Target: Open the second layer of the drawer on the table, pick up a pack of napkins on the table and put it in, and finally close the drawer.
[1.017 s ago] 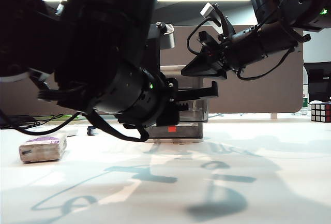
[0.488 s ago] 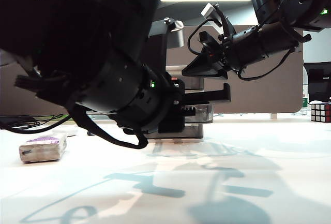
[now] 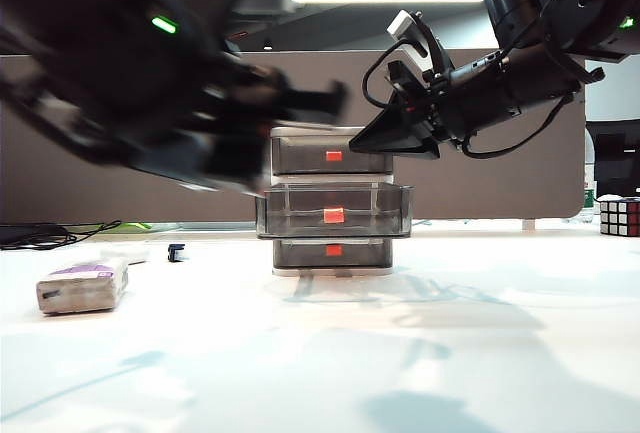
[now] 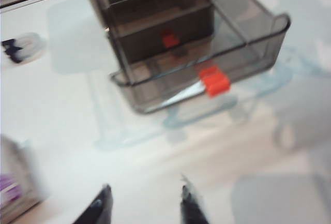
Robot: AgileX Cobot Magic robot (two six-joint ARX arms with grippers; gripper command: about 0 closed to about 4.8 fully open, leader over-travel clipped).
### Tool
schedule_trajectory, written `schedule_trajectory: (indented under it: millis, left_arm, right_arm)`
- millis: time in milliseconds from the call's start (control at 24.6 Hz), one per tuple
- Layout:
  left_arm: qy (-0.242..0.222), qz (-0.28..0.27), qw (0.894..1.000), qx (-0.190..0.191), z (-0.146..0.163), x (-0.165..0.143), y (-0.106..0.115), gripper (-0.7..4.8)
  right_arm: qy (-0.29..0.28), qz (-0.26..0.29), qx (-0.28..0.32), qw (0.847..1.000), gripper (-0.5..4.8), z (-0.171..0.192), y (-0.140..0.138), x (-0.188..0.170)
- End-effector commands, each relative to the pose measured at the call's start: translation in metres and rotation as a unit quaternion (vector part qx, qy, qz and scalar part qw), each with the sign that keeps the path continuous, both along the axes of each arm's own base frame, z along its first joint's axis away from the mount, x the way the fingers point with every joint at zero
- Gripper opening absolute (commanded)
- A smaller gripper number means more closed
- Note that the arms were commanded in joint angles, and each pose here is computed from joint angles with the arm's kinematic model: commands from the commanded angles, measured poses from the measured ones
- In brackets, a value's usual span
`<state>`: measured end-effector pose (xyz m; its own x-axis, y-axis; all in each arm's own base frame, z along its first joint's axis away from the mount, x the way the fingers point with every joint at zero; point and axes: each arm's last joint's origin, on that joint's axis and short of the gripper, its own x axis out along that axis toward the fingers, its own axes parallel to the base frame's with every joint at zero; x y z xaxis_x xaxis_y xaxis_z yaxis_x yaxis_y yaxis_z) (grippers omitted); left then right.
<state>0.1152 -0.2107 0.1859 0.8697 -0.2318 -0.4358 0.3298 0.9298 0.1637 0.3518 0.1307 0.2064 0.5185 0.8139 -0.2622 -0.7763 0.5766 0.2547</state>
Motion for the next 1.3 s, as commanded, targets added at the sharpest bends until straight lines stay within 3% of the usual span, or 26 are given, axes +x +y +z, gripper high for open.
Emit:
schedule_trajectory:
  millis: [41, 122, 285, 447, 529, 610, 895, 1302]
  left_arm:
    - [0.024, 0.003, 0.996, 0.082, 0.003, -0.005, 0.025, 1.61]
    - [0.043, 0.012, 0.994, 0.096, 0.008, -0.004, 0.039, 1.61]
    - [0.075, 0.068, 0.993, 0.058, 0.017, 0.014, 0.069, 1.63]
    - [0.109, 0.112, 0.987, -0.034, 0.021, 0.040, 0.091, 2.75]
    - [0.125, 0.154, 0.974, -0.105, 0.018, 0.066, 0.110, 3.59]
    - [0.139, 0.165, 0.967, -0.136, 0.012, 0.081, 0.117, 3.69]
    - [0.184, 0.185, 0.957, -0.130, -0.011, 0.111, 0.107, 3.69]
    - [0.213, 0.197, 0.952, -0.102, -0.030, 0.136, 0.095, 3.69]
  right_arm:
    - [0.000, 0.019, 0.011, 1.000, -0.05, 0.004, 0.001, -0.001]
    - [0.009, 0.020, 0.018, 1.000, -0.05, 0.004, 0.001, -0.001]
    - [0.020, 0.028, 0.027, 0.999, -0.05, 0.004, 0.001, -0.001]
    - [0.033, 0.025, 0.035, 0.999, -0.05, 0.004, 0.001, -0.001]
    - [0.038, 0.026, 0.038, 0.998, -0.05, 0.004, 0.002, -0.001]
    - [0.040, 0.026, 0.040, 0.998, -0.05, 0.004, 0.002, -0.001]
    - [0.042, 0.033, 0.043, 0.998, -0.05, 0.005, 0.002, -0.002]
    - [0.050, 0.044, 0.044, 0.997, -0.05, 0.004, 0.002, -0.003]
